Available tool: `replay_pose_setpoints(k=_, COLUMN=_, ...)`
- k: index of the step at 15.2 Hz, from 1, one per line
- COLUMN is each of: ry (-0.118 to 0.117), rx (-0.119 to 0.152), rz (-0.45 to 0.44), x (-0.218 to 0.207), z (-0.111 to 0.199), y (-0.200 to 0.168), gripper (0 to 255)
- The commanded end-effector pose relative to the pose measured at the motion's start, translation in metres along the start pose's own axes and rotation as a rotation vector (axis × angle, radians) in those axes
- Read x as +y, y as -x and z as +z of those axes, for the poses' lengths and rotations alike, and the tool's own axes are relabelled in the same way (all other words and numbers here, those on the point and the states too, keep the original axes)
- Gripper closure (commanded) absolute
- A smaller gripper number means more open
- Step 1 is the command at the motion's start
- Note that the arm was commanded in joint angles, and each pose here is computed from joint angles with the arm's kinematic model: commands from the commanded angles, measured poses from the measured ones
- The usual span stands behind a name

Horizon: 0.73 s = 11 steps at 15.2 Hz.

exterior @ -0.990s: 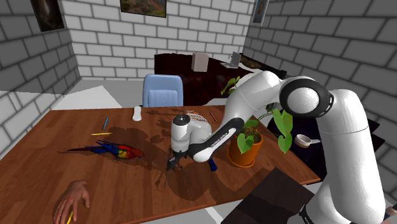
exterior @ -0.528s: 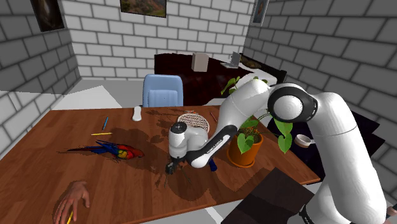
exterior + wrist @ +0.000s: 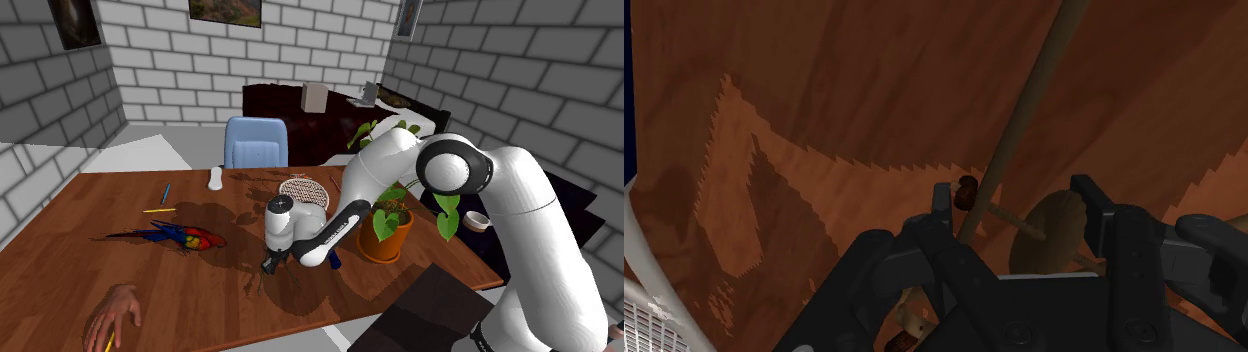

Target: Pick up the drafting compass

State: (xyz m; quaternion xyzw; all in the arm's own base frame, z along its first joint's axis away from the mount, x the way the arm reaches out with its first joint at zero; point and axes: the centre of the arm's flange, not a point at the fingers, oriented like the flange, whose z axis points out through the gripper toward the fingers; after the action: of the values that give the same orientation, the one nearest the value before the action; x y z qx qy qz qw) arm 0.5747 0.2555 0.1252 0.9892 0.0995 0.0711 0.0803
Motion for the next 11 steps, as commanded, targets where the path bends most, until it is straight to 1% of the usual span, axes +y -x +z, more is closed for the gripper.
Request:
replay_pose_setpoints(k=1, ry=0.000, rx=-0.002, rz=0.000, x=0.000, z=0.001, y=0.001, gripper=255)
replay_pose_setpoints(k=5, ry=0.000, rx=-0.002, rz=0.000, x=0.000, z=0.001, y=0.001, gripper=255)
replay_pose_setpoints(k=11, ry=0.000, rx=-0.002, rz=0.000, x=0.005, z=-0.030, y=-0.003, gripper=255)
